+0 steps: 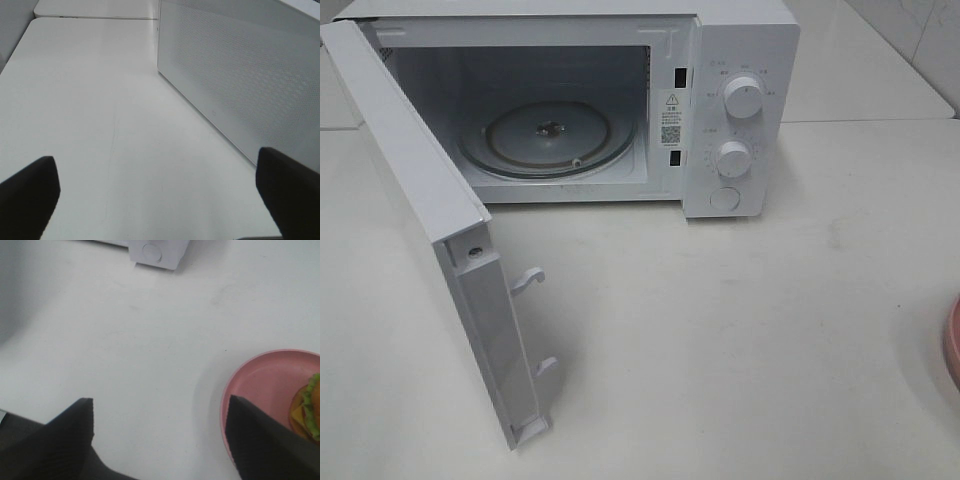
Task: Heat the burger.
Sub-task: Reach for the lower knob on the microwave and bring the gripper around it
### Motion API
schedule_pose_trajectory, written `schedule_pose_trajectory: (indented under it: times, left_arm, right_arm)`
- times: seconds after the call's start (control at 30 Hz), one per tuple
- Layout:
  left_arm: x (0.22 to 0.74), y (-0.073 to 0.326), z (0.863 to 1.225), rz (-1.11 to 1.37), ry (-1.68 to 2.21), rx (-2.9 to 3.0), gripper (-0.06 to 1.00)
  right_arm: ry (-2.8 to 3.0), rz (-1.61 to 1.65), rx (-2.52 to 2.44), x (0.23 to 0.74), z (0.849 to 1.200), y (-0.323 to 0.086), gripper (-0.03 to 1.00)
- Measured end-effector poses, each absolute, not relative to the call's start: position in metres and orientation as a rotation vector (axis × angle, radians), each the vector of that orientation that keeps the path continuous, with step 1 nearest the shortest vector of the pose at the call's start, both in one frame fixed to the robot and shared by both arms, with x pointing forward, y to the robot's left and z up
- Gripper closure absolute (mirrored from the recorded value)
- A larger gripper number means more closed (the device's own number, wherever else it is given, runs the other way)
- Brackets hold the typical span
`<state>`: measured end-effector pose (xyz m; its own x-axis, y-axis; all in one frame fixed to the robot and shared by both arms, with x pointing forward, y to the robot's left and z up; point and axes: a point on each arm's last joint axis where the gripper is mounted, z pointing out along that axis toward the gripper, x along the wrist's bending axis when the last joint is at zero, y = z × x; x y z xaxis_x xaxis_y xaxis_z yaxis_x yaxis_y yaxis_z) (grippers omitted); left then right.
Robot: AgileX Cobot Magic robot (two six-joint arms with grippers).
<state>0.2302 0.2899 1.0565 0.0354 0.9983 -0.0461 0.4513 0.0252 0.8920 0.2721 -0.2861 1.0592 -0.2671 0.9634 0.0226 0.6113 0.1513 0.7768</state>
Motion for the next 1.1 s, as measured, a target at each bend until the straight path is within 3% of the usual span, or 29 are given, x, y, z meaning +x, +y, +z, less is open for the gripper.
schedule_pose_trajectory:
  times: [0.63,1.1]
  left_arm:
    - [0.230,0.290,1.057,0.889,1.524,1.535,-0.05]
    - [0.230,0.290,1.057,0.889,1.524,1.535,-0.05]
  right_arm:
    - [1.625,0.971,1.532,0.232,1.052,-0.294,0.25]
    - [1.589,0.958,1.548,0.231,1.052,-0.293,0.25]
